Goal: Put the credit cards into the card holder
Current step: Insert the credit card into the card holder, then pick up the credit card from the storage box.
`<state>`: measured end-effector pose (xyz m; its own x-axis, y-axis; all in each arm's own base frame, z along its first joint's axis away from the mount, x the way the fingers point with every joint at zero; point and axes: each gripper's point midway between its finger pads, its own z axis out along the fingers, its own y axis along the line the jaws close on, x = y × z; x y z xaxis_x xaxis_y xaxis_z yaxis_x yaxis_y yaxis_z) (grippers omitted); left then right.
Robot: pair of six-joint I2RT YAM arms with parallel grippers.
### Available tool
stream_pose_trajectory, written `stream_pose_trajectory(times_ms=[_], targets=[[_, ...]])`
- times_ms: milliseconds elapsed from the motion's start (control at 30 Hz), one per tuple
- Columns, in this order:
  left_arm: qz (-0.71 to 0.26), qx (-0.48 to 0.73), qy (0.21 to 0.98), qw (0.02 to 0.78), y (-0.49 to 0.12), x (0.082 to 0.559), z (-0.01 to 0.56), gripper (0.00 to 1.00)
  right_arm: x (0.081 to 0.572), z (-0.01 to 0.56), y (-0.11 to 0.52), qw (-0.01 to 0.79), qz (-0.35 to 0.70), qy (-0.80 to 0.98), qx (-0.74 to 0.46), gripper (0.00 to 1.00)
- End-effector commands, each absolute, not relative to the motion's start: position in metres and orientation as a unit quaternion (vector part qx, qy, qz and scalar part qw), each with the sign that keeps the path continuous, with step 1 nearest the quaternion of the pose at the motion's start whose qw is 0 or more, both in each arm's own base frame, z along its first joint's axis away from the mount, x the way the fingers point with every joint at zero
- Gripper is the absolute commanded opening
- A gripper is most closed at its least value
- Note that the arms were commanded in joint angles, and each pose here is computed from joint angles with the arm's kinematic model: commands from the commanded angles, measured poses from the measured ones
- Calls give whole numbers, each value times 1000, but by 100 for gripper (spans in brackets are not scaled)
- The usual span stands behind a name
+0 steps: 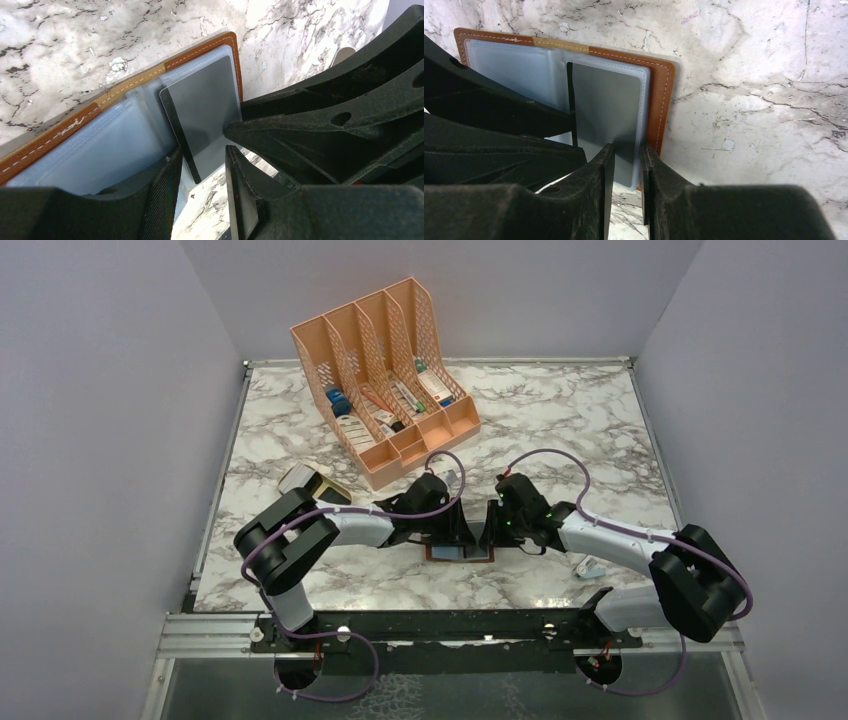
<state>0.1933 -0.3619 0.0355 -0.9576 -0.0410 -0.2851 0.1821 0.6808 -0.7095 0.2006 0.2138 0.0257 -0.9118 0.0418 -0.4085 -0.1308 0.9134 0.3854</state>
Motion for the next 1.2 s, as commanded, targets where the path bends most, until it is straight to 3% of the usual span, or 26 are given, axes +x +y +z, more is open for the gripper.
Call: stream_pose_trajectory(times_ms=[0, 500, 867, 1167], targets=[[-395, 40, 905, 155, -368, 196, 41, 40, 208, 38, 217, 231, 215, 948, -22, 25], [-239, 108, 920, 291, -308, 235, 100, 48, 202, 55, 205, 251, 212, 944, -22, 27], [72, 221, 856, 461, -174, 277, 186, 48, 206, 70, 211, 266, 228, 936, -31, 27], [156, 239, 856, 430, -94, 299, 171, 52, 207, 78, 213, 271, 234, 933, -41, 27]])
